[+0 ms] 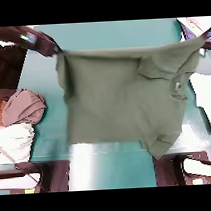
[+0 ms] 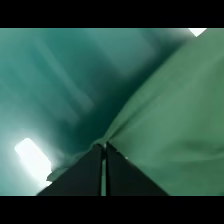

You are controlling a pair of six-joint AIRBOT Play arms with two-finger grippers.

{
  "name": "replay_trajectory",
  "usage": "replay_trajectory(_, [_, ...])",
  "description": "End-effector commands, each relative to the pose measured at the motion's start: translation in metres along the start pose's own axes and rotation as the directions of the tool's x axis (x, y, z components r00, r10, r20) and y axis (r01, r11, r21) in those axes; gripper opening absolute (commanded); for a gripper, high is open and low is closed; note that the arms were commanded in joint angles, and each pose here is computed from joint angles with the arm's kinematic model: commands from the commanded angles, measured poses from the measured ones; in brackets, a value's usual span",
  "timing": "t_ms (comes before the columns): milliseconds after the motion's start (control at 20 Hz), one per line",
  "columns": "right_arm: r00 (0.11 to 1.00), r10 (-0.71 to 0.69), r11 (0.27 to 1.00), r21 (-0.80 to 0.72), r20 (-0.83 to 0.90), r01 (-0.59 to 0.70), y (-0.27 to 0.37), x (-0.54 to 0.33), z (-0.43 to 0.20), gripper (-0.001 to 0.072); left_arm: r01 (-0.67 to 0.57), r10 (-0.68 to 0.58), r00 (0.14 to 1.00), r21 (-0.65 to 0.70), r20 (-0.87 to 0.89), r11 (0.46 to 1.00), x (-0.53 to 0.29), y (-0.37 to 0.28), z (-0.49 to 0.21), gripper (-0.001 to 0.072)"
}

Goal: Fold the shirts.

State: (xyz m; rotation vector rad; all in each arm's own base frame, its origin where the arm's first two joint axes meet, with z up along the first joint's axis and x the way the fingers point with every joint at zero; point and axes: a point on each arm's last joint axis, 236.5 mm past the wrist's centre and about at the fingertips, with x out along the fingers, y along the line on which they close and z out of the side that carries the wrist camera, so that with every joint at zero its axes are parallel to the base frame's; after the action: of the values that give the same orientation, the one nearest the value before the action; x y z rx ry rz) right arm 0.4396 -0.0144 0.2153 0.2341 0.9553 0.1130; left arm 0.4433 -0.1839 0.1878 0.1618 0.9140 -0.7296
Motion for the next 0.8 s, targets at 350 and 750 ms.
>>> replay_trajectory(350, [0.993, -0.113, 0.989, -0.104, -0.027, 0.110, 0.004, 0.169, 0.015, 0.0014, -0.165, 0.164, 0.986, -0.038, -0.020, 0.986, 0.098, 0.089, -0.006, 0.0021])
replay_trajectory(750, [0.977, -0.141, 0.989, -0.064, -0.161, 0.133, -0.026, 0.141, -0.014, 0.0380, -0.207, 0.158, 0.960, -0.204, -0.233, 0.957, 0.082, 0.102, -0.061, 0.0529])
